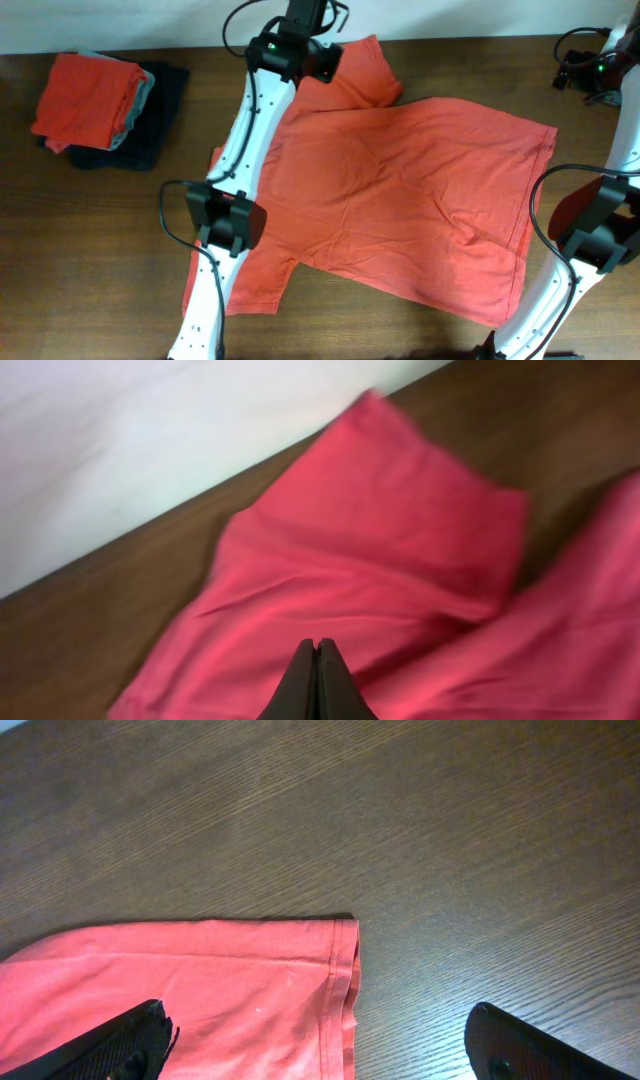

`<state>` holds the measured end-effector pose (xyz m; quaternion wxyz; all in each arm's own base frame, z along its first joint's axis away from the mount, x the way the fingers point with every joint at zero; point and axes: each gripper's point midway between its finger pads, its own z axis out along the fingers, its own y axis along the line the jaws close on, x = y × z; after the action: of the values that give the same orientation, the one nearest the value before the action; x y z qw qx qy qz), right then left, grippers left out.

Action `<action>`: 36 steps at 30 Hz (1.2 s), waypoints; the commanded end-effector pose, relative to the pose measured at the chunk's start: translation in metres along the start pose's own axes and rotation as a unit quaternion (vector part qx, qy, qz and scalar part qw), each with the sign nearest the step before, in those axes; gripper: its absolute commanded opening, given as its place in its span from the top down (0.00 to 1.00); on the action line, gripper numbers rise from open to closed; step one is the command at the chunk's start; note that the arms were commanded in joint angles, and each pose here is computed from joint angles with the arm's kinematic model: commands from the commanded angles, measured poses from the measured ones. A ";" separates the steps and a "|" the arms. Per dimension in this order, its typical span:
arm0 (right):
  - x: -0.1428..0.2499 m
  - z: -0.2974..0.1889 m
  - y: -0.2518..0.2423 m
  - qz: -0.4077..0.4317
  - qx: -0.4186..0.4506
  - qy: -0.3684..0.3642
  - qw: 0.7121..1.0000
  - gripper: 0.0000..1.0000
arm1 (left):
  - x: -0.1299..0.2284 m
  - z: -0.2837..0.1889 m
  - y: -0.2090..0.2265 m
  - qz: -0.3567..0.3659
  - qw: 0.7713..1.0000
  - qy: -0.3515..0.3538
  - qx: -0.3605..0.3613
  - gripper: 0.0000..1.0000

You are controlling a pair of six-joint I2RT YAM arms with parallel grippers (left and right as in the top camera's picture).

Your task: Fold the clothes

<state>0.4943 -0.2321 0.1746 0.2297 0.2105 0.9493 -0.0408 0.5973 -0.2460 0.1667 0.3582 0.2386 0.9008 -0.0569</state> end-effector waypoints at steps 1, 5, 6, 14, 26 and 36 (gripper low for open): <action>-0.004 -0.007 0.002 -0.002 -0.003 -0.009 1.000 0.01 | 0.025 0.019 0.041 -0.007 0.999 0.029 -0.036 0.99; -0.004 -0.007 0.002 -0.002 -0.003 -0.009 1.000 0.01 | 0.041 0.037 0.056 -0.017 0.998 0.039 -0.040 0.99; -0.004 -0.007 0.002 -0.002 -0.003 -0.009 1.000 0.02 | 0.046 0.043 0.060 -0.020 0.998 0.042 -0.042 0.99; -0.004 -0.007 0.002 -0.002 -0.003 -0.009 1.000 0.01 | 0.081 0.069 0.086 -0.043 0.996 0.061 -0.038 0.99; -0.004 -0.007 0.002 -0.002 -0.003 -0.009 1.000 0.01 | 0.136 0.102 0.105 -0.070 0.991 0.110 -0.026 0.99; -0.004 -0.007 0.002 -0.002 -0.003 -0.009 1.000 0.02 | 0.172 0.117 0.109 -0.071 0.984 0.158 -0.045 0.99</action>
<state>0.4943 -0.2320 0.1743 0.2295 0.2106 0.9494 -0.0403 0.6266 -0.1235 0.0083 0.2608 0.1587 0.9520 -0.0228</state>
